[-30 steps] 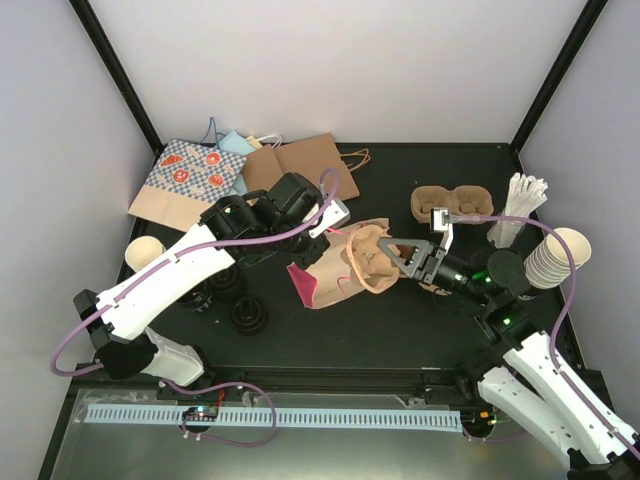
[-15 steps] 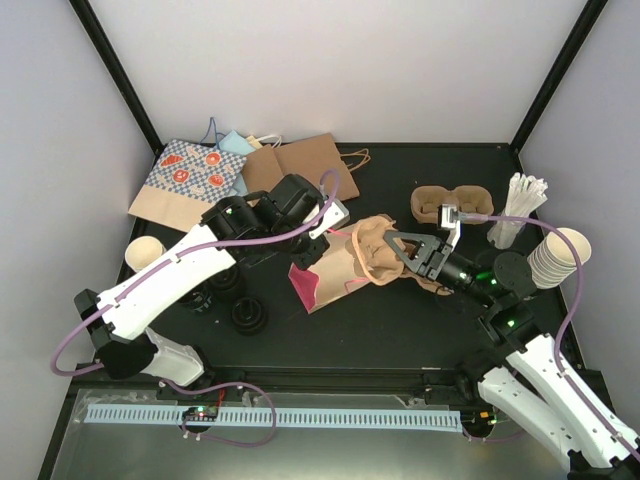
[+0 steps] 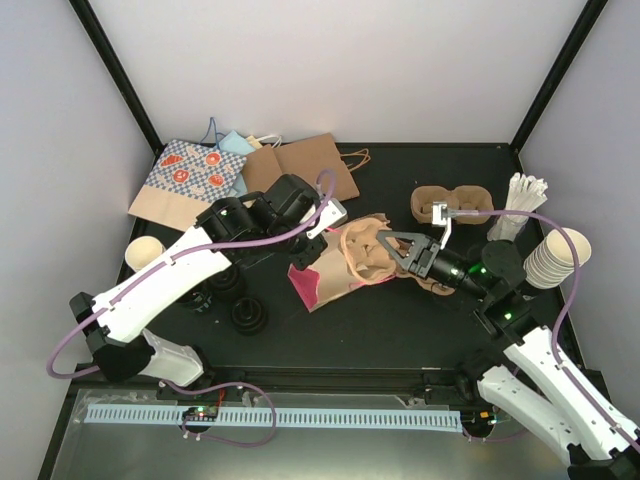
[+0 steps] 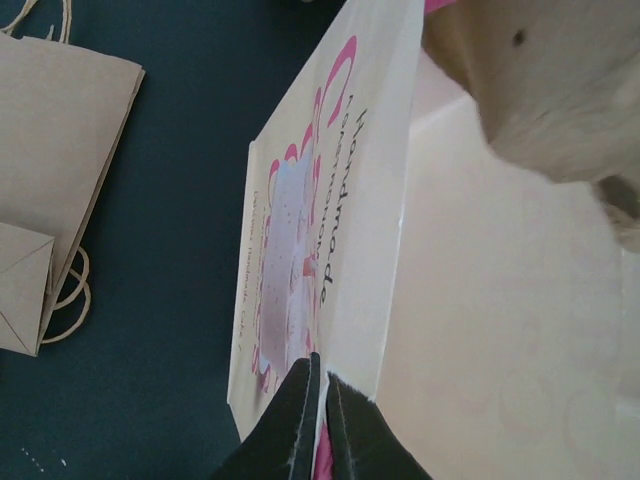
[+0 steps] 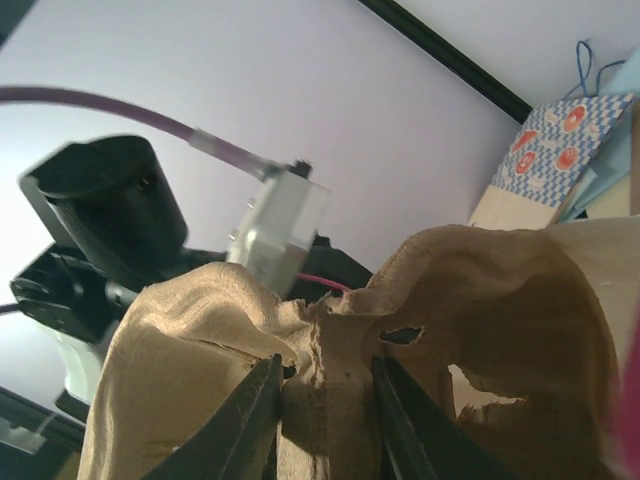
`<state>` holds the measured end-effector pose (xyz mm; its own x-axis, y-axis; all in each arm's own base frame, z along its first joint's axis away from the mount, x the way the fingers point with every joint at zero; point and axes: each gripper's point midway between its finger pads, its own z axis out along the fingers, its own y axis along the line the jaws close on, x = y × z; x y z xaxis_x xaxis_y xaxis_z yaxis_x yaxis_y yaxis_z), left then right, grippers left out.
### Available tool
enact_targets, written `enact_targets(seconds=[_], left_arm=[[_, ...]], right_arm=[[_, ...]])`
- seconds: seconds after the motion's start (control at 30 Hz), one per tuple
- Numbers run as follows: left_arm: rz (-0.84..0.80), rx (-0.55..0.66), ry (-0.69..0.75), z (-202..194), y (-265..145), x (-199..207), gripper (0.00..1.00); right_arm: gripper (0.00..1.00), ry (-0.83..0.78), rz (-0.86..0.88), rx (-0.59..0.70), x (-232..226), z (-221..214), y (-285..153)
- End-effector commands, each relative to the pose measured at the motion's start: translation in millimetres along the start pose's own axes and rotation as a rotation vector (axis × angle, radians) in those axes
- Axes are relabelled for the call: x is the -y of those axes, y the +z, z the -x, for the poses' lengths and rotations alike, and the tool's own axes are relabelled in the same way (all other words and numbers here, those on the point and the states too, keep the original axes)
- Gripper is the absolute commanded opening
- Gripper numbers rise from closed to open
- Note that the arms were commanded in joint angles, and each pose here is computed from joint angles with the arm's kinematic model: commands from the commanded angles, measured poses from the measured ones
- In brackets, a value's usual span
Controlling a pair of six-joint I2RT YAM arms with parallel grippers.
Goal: Pack the takeout coffee
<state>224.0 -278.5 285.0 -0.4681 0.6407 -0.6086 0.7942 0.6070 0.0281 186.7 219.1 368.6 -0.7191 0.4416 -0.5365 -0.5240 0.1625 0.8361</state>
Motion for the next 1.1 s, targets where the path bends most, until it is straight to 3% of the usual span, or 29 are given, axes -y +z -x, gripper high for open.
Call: enact_targets(seconds=[0.0,0.67,1.07], left_arm=[[-0.03,0.076,0.0,12.3,-19.2,6.6,0.02],[-0.015,0.092,0.026,9.2,-18.5,4.4,0.02],[0.007,0.088,0.022,8.8,-13.9,0.7,0.02]], right_arm=[[0.26,-0.108,-0.024,-0.053,1.4,-11.5,0.5],[0.24,-0.314,-0.149,-0.133,9.7,-20.6,15.9],[0.22,-0.477,-0.339,-0.123,15.8,-26.5,30.1]])
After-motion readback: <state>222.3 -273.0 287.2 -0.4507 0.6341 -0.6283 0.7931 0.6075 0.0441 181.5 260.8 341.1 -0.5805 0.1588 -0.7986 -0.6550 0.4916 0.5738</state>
